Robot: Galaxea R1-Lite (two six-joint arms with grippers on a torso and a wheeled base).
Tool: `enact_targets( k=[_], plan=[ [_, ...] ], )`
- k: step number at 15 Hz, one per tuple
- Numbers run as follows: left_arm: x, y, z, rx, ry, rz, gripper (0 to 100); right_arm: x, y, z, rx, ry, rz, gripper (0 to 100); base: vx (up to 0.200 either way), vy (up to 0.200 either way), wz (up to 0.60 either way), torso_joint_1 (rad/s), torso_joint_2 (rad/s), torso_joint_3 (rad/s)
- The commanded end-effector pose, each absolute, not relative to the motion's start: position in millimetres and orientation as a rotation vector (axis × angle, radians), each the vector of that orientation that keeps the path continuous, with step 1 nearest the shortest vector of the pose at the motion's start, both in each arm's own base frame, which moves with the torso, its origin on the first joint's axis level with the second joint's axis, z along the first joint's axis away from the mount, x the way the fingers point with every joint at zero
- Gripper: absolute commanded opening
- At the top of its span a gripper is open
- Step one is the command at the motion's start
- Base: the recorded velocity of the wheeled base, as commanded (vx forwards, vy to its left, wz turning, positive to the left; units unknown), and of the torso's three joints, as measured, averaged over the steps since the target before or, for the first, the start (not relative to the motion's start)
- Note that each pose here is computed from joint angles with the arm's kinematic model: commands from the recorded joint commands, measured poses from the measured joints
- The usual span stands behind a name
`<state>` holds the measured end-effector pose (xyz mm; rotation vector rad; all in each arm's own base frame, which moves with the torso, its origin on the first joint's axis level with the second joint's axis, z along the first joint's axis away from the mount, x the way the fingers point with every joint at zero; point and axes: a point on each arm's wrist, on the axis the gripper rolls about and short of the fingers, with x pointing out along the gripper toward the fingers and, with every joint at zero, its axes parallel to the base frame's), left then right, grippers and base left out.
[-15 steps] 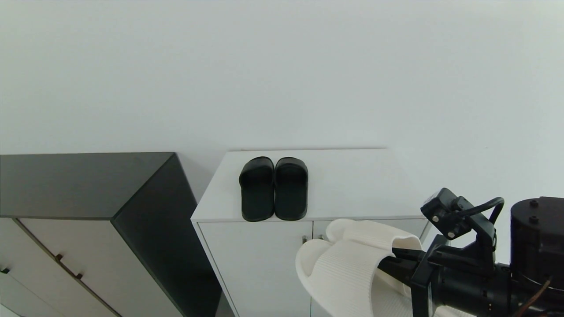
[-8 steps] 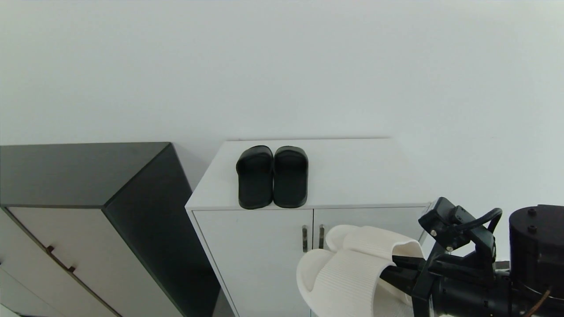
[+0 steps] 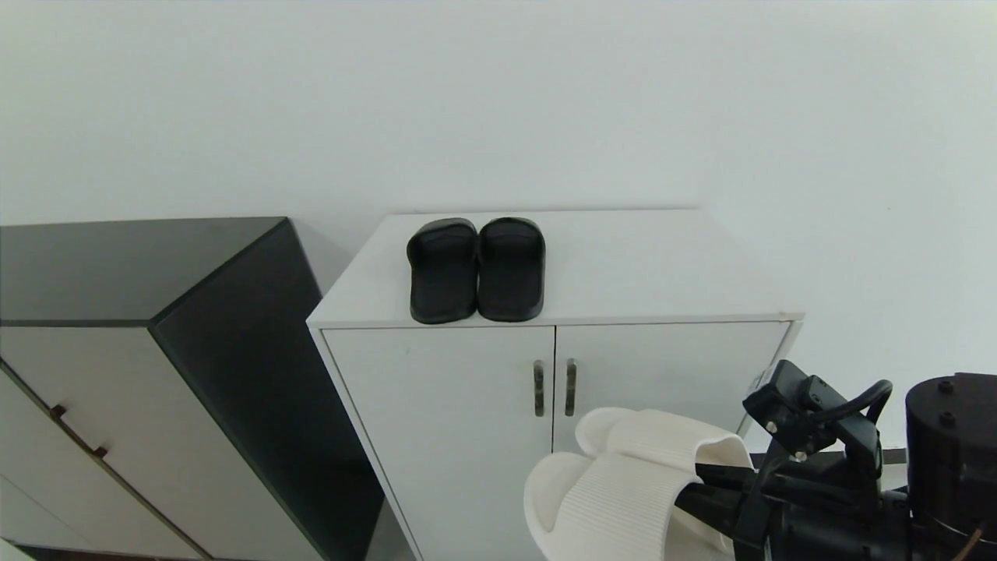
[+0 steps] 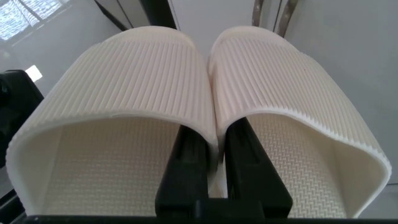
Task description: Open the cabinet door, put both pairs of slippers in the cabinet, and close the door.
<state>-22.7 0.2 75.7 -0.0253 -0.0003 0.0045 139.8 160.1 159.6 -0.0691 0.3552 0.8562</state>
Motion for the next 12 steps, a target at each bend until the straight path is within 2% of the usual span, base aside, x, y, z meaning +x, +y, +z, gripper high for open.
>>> enact_targets(
  k=[1,9,10,12],
  plan=[
    [-22.6,0.3,75.7,-0.026,0.001,0.006,0,138.5,160.6,159.4,-0.07,0.355,0.863,0,0.0,0.0,0.0,-0.212,0.53,0.32],
    [-22.6,0.3,75.9,-0.02,0.0,0.006,0,135.0,161.0,158.0,-0.075,0.359,0.876,0,0.0,0.0,0.0,-0.187,0.5,0.317],
    [-22.6,0.3,75.7,-0.02,0.001,0.006,100,135.0,161.0,158.0,-0.075,0.359,0.876,0,0.0,0.0,0.0,-0.159,0.49,0.325],
    [-22.6,0.3,75.7,-0.02,0.001,0.006,100,134.8,161.8,157.3,-0.077,0.362,0.879,0,0.0,0.0,0.0,-0.141,0.46,0.33]
  ],
)
